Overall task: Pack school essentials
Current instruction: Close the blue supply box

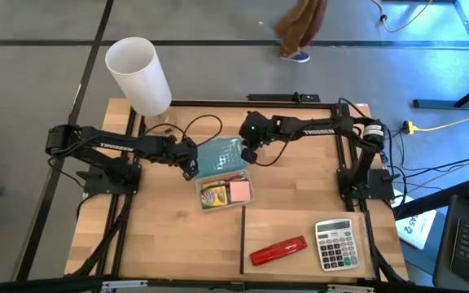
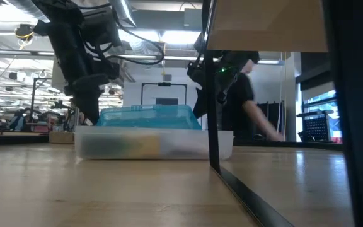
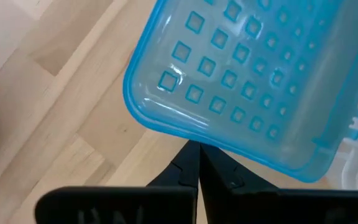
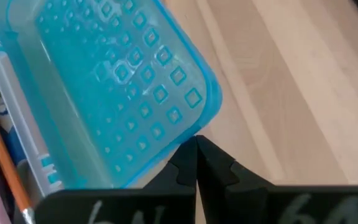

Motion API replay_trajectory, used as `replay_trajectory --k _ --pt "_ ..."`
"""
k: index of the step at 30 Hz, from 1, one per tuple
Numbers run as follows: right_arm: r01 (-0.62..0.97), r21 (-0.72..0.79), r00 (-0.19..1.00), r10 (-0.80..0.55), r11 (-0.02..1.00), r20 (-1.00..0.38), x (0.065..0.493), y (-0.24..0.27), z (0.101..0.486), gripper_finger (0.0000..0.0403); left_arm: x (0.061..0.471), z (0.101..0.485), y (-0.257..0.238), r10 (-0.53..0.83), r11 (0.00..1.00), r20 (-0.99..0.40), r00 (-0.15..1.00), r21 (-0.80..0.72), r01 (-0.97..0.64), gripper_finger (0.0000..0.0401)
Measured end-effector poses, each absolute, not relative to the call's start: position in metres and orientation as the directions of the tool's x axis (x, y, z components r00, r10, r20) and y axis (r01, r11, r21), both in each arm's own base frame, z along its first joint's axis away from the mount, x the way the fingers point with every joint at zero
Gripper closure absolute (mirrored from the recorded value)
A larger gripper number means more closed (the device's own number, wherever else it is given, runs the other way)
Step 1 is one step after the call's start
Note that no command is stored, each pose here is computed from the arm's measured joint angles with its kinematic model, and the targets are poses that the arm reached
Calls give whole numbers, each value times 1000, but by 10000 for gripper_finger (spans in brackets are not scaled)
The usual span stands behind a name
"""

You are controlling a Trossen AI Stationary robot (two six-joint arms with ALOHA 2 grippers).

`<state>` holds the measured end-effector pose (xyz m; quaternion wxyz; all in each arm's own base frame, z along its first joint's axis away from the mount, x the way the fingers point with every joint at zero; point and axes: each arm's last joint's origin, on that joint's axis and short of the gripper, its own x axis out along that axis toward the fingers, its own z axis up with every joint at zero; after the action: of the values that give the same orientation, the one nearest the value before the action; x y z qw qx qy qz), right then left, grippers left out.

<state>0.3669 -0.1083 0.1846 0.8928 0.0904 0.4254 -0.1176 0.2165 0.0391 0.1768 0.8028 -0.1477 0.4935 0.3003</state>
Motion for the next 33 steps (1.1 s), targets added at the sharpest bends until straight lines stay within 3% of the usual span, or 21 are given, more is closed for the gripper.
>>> replay_trajectory --k 12,22,27,33 --pt "278 27 608 -153 960 -779 364 -107 192 400 217 178 39 341 779 -877 338 62 -624 401" --pt "273 36 617 -146 961 -773 364 -107 193 400 210 177 38 334 777 -903 272 100 -621 401" --pt "276 31 616 -152 961 -773 364 -107 193 400 206 183 36 260 821 -914 312 38 -570 401" --pt "262 12 614 -157 965 -774 364 -108 193 400 199 204 35 285 817 -898 335 45 -575 401"
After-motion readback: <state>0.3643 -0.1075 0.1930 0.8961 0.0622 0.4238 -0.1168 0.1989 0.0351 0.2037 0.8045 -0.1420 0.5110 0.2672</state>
